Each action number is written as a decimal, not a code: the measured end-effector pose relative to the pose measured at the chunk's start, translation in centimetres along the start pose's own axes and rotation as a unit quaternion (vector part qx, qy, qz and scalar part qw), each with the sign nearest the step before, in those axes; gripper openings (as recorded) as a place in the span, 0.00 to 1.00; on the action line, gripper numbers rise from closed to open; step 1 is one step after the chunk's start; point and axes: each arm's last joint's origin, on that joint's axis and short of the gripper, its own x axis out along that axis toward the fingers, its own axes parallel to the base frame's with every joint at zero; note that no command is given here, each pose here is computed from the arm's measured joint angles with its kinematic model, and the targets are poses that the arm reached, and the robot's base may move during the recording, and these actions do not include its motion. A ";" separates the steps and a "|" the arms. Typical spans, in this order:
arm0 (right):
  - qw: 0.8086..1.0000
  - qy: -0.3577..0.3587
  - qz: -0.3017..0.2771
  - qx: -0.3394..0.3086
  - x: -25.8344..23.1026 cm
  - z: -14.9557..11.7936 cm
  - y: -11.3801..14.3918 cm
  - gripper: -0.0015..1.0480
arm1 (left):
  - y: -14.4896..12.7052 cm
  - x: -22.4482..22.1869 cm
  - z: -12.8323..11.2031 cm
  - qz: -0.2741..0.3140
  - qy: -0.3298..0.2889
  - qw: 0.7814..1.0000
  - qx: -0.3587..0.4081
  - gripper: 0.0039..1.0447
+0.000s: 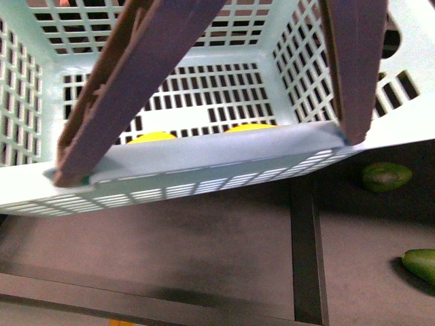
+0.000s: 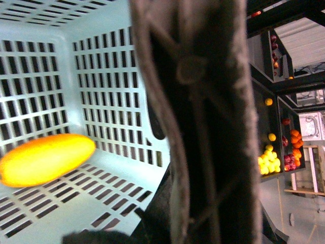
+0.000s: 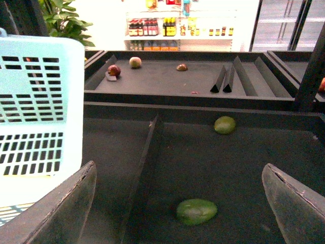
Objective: Pick lemon and mango into basket
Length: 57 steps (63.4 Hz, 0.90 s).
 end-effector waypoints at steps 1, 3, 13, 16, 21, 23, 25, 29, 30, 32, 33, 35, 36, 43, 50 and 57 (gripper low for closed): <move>1.000 0.000 0.000 0.000 0.0 0.0 0.0 0.92 | 0.0 0.2 0.0 0.005 -0.023 1.000 -0.002 0.04; 1.000 0.000 -0.001 0.000 0.0 0.0 0.0 0.92 | -0.1 0.6 0.0 0.018 -0.059 0.998 -0.009 0.04; 1.000 0.000 -0.002 0.000 0.0 0.0 0.0 0.92 | 1.0 4.5 1.4 0.062 -0.163 0.984 -0.032 0.04; 1.000 0.000 -0.002 0.000 0.0 0.0 0.0 0.92 | 1.7 5.9 2.1 0.066 -0.173 0.981 -0.050 0.04; 1.000 0.000 -0.002 0.000 0.0 0.0 0.0 0.92 | 3.2 8.3 2.8 0.078 -0.183 0.976 -0.087 0.04; 1.000 0.000 -0.002 0.000 0.0 0.0 0.0 0.92 | 3.8 9.2 3.0 0.085 -0.185 0.974 -0.102 0.04; 1.000 0.000 -0.002 0.000 0.0 0.0 0.0 0.92 | 4.7 10.4 3.2 0.093 -0.186 0.970 -0.125 0.04; 1.000 0.000 -0.002 0.000 0.0 0.0 0.0 0.92 | 6.8 13.1 3.6 0.109 -0.191 0.960 -0.175 0.04; 1.000 0.000 -0.002 0.000 0.0 0.0 0.0 0.92 | 7.4 13.9 3.6 0.113 -0.191 0.956 -0.192 0.04; 1.000 0.000 -0.002 0.000 0.0 0.0 0.0 0.92 | 8.1 14.7 3.6 0.117 -0.192 0.951 -0.212 0.04; 1.000 0.000 -0.002 0.000 0.0 0.0 0.0 0.92 | 8.5 15.0 3.6 0.119 -0.193 0.948 -0.221 0.04; 1.000 0.000 -0.002 0.000 0.0 0.0 0.0 0.92 | 9.3 15.8 3.5 0.121 -0.196 0.942 -0.244 0.04; 1.000 0.000 -0.002 0.000 0.0 0.0 0.0 0.92 | 9.4 16.0 3.5 0.120 -0.197 0.941 -0.248 0.04; 1.000 0.000 -0.002 0.000 0.0 0.0 0.0 0.92 | 10.9 16.9 3.5 0.120 -0.215 0.926 -0.285 0.04; 1.000 0.000 -0.002 0.000 0.0 0.0 0.0 0.92 | 12.5 17.3 3.7 0.135 -0.244 0.910 -0.306 0.04; 1.000 0.000 -0.002 0.000 0.0 0.0 0.0 0.92 | 14.3 17.3 3.5 0.155 -0.265 0.895 -0.323 0.04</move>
